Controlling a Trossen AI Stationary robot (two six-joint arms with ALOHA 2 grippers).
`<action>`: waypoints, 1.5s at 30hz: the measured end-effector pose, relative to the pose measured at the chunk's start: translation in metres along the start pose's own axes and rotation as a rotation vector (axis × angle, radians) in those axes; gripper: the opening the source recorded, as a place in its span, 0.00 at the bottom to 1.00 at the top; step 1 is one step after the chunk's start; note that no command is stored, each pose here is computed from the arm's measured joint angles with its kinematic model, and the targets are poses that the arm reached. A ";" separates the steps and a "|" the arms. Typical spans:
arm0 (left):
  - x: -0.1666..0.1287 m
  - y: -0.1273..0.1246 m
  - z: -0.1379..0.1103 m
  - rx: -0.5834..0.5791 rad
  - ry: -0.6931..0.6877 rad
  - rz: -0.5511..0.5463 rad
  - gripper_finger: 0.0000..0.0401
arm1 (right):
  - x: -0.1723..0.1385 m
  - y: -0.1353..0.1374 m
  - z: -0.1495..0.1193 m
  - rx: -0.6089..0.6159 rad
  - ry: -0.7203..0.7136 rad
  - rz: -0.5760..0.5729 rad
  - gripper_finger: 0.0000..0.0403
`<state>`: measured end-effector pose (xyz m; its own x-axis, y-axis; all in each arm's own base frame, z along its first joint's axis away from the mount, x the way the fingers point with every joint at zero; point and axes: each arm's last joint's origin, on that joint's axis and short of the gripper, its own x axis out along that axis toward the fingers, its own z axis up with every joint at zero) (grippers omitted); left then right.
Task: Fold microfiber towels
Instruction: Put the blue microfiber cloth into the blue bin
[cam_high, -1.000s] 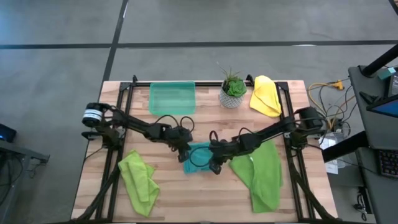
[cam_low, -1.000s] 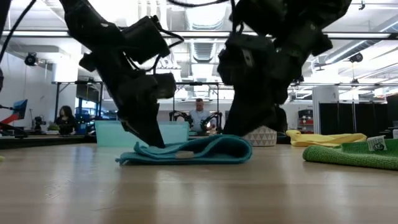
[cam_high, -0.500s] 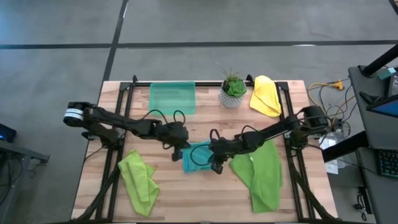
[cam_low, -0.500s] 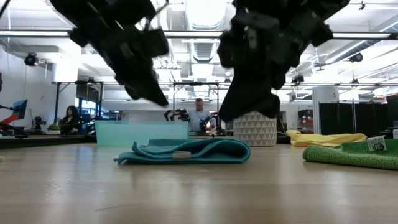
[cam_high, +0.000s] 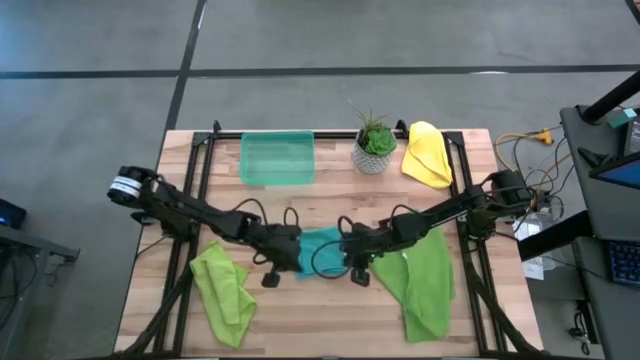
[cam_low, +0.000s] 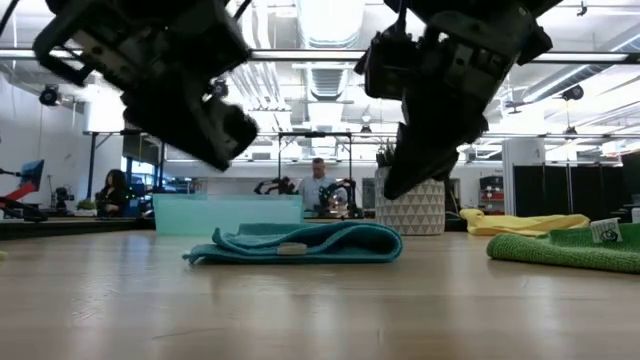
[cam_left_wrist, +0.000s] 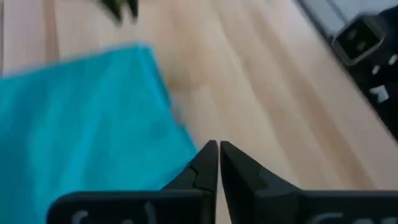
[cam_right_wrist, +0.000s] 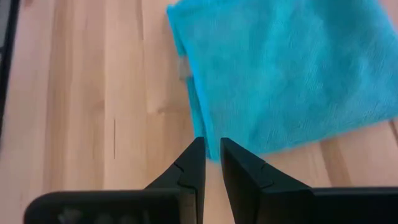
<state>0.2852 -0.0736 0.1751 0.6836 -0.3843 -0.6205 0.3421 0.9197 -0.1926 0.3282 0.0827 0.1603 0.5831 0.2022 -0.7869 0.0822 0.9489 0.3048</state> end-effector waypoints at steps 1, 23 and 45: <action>0.002 0.000 0.003 0.003 -0.008 -0.002 0.04 | 0.000 -0.001 -0.001 0.001 0.017 -0.002 0.11; 0.065 0.016 -0.017 -0.112 0.324 0.127 0.66 | -0.012 0.000 -0.006 -0.032 0.084 0.017 0.11; 0.092 -0.001 -0.034 -0.127 0.543 0.293 0.02 | -0.106 0.008 0.009 -0.029 -0.164 -0.034 0.11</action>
<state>0.3252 -0.1073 0.0923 0.3011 -0.0494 -0.9523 0.0884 0.9958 -0.0237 0.2743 0.0669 0.2515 0.7048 0.1298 -0.6974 0.0823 0.9615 0.2621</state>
